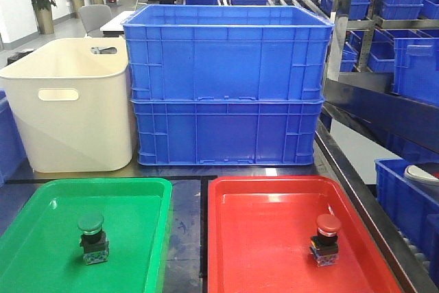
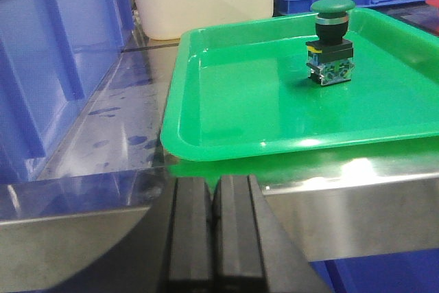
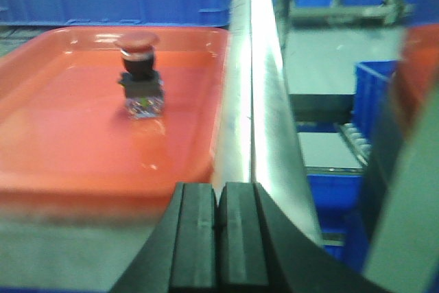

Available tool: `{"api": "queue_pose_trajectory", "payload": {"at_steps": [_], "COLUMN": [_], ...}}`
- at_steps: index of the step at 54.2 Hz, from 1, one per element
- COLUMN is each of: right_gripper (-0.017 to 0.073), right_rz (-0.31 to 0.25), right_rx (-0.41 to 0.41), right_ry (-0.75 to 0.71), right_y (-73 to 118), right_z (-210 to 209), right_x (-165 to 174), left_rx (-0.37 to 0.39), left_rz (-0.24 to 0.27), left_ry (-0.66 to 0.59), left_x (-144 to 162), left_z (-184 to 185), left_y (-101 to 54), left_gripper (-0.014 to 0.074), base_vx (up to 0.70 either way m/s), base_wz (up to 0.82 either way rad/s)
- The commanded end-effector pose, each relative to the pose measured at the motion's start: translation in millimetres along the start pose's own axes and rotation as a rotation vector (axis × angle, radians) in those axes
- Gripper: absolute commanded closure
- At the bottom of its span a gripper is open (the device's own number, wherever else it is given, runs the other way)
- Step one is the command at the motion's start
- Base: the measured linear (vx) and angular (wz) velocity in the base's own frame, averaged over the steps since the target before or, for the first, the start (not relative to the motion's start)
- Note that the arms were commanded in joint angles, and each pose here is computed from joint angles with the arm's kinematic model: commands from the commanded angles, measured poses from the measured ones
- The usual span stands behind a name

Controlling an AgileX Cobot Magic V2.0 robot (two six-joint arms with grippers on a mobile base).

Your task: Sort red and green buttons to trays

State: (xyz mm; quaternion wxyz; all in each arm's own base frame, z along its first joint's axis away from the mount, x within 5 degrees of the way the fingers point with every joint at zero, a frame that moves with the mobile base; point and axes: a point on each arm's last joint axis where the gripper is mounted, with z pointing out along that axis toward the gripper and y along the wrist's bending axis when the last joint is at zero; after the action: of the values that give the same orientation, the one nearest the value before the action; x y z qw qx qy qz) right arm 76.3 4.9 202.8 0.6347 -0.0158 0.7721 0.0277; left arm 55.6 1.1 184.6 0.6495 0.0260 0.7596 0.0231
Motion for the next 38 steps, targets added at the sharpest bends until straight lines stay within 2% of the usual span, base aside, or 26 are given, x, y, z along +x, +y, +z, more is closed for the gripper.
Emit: {"api": "queue_pose_trajectory", "payload": {"at_steps": [1, 13, 38], "right_gripper": [0.0570, 0.0570, 0.0570], "right_rz": [-0.003, 0.007, 0.007], "right_rx": [0.025, 0.033, 0.033], "right_ry": [-0.158, -0.150, -0.161], "right_y": [-1.9, -2.5, -2.5], "right_z": [-9.3, -16.6, -17.4], "right_x": [4.2, 14.5, 14.0], "left_rx": [0.001, 0.001, 0.001], "left_rz": [-0.004, -0.004, -0.004], "left_ry": [-0.113, -0.112, -0.110], "left_x": [-15.1, -15.0, -14.9], "left_z": [-3.6, -3.5, -3.4], "left_y": [0.3, 0.3, 0.3], "left_gripper": [0.0599, 0.0599, 0.0599], "base_vx": [0.00, 0.00, 0.00], "base_wz": [0.00, 0.00, 0.00]}}
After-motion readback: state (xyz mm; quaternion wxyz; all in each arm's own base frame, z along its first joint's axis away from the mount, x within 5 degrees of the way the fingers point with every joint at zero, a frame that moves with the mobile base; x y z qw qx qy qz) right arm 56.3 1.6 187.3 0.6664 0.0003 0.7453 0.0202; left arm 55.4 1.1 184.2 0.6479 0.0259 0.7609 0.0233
